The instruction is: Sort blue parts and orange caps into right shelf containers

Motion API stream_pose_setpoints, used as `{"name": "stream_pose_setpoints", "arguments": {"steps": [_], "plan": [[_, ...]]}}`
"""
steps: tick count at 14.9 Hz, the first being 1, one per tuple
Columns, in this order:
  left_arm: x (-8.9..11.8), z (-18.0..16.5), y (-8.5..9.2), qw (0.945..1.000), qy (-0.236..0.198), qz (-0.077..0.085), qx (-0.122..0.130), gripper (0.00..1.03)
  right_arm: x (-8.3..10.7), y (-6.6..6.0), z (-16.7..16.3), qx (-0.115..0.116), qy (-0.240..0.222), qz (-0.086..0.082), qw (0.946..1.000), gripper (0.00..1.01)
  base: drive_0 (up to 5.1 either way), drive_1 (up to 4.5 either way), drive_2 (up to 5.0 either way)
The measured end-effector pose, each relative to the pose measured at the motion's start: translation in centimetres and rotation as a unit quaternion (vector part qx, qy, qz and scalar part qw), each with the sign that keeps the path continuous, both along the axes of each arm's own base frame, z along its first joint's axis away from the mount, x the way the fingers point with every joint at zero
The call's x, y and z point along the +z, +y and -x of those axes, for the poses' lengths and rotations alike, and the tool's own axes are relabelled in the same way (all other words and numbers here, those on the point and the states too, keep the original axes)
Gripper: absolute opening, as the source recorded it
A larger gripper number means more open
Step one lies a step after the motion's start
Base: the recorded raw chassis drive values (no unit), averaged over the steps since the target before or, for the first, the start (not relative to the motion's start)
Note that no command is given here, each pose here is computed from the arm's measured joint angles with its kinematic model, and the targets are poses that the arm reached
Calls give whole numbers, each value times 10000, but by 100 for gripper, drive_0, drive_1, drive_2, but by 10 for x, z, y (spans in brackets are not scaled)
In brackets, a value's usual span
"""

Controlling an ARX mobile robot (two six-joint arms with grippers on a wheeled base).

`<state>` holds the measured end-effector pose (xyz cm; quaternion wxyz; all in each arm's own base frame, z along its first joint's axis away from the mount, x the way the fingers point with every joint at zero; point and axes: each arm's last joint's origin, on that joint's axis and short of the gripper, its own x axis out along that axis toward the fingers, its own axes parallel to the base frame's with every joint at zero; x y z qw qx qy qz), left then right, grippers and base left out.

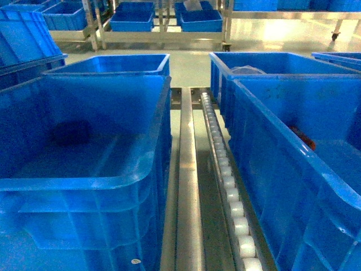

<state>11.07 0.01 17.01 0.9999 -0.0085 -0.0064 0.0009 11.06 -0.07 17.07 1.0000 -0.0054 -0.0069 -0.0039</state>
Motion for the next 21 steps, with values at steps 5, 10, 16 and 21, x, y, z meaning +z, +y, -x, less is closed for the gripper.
{"name": "stream_pose_setpoints", "arguments": {"steps": [5, 10, 16, 21], "plan": [[-5, 13, 0, 9999, 143, 0, 4, 2, -4, 0, 13, 8, 67, -2, 10000, 2, 0, 0, 0], [-4, 13, 0, 10000, 53, -10, -4, 2, -4, 0, 13, 11, 57, -2, 10000, 2, 0, 0, 0], [-4, 13, 0, 10000, 67, -11, -4, 73, -4, 0, 13, 10, 51, -2, 10000, 79, 0, 0, 0], [-4, 13, 0, 10000, 67, -17, -4, 98, -4, 0, 13, 10, 51, -10, 10000, 98, 0, 0, 0]]}}
